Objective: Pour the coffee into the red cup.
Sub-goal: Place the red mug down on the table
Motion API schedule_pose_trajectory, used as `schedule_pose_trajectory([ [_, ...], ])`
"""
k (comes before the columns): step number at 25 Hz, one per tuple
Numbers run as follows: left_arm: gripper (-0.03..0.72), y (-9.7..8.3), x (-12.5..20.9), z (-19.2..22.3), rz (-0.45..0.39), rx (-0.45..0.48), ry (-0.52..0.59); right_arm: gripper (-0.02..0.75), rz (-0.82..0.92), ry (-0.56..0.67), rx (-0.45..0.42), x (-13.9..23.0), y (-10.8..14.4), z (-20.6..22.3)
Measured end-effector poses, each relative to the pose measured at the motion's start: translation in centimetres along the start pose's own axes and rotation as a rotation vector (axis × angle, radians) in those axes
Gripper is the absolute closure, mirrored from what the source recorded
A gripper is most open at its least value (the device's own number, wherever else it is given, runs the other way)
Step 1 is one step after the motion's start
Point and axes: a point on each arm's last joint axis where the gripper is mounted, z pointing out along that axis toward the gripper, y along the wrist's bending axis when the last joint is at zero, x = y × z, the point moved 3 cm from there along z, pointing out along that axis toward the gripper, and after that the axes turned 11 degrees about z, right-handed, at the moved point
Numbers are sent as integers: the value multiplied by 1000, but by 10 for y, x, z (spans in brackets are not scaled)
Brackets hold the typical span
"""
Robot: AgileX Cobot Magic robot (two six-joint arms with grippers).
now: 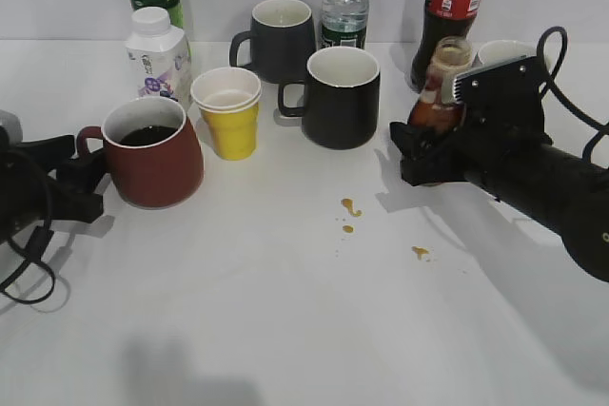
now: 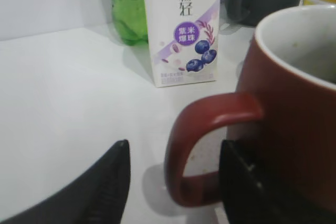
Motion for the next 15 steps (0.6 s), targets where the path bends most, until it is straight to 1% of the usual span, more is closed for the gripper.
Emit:
schedule_pose_trajectory([
  [3, 256, 0, -1, -8, -5, -11, 9, 111, 30, -5, 0, 0, 0, 0],
  [5, 253, -1, -2, -14, -17, -12, 12, 95, 37, -7, 1, -1, 0, 0],
  [7, 252, -2, -4, -21, -52, -12, 12, 92, 45, 1, 11, 0, -1, 0],
  [10, 251, -5, -5, -32, -105, -11, 18, 92, 61, 55, 28, 4, -3, -5],
  [13, 251, -7, -9, -44, -139, -13, 11, 94, 105, 81, 34, 4, -3, -17],
  [15, 251, -6, -15, -50, -147, -20, -10, 99, 119, 75, 33, 0, -2, -28],
])
